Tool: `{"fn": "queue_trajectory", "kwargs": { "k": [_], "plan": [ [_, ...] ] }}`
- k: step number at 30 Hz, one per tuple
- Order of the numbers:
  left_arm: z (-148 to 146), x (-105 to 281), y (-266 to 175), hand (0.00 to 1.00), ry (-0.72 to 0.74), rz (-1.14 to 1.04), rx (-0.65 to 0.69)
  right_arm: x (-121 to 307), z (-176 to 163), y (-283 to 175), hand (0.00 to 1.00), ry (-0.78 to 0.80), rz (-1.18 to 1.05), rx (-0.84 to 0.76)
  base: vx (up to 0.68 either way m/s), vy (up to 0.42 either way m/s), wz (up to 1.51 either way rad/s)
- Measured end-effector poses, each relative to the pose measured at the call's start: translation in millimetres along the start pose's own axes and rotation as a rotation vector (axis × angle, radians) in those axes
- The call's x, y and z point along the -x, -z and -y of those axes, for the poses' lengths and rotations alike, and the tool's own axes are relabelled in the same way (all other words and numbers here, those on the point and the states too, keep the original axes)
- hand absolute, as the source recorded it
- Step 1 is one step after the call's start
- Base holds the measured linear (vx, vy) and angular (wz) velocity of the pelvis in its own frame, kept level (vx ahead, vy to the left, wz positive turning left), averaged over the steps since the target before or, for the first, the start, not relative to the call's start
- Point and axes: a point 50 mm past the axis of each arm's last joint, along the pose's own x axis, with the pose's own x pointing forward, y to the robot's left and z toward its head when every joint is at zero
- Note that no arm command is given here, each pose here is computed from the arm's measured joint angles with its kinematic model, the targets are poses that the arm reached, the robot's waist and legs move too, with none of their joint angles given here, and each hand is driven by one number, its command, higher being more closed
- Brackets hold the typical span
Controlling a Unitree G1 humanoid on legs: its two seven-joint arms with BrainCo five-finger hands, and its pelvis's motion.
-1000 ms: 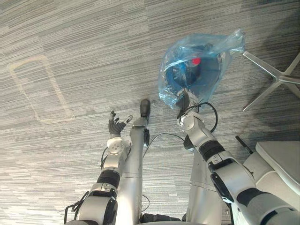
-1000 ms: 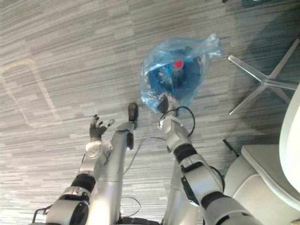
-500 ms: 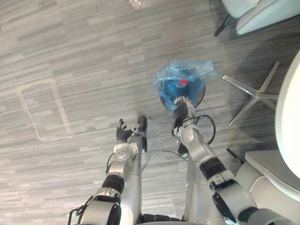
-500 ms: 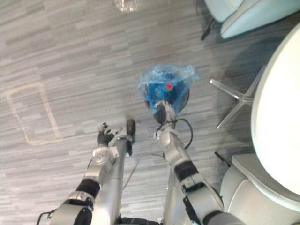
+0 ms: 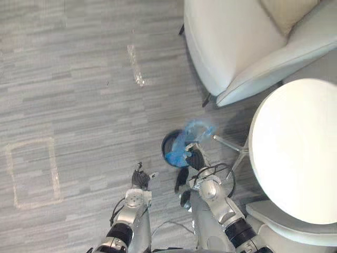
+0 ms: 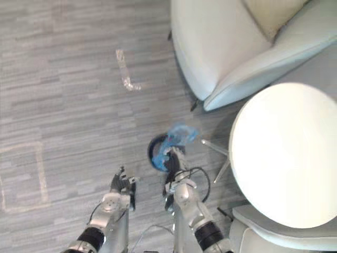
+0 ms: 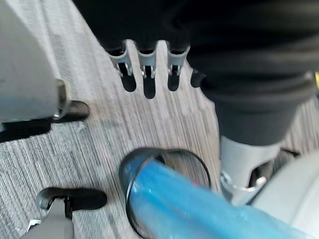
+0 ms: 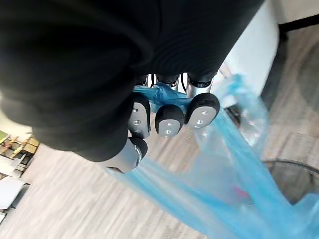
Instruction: Gather rubbish on tea table into small bin, then transfer packed bag to large trash can.
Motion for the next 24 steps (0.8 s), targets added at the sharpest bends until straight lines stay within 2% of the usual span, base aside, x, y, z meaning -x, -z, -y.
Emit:
{"fn": "queue_trajectory", "kwargs": {
  "k": [6,11,17,19,24],
  "plan": [
    [-12,12,27,0.00,0.004,-0.069,-0.070,16,13,3,1.00,-0.036,0.049,0.032,0.12,0.021,-0.07],
    [-9,19,23,0.00,0.048,-0.017,-0.120,19,26,-5,1.00,-0.035,0.121,0.055,0.09,0.026,-0.06],
    [1,30,-7,0.00,0.092,0.152,-0.131,24,56,-17,1.00,-0.008,0.233,0.052,0.02,0.035,-0.11],
    [-1,36,-26,0.00,0.100,0.266,-0.161,26,65,-22,1.00,-0.010,0.273,0.044,-0.02,0.028,-0.13],
    [-1,44,-54,0.00,0.093,0.416,-0.188,29,75,-33,1.00,-0.028,0.336,-0.002,-0.01,0.009,-0.11]
  ]
}}
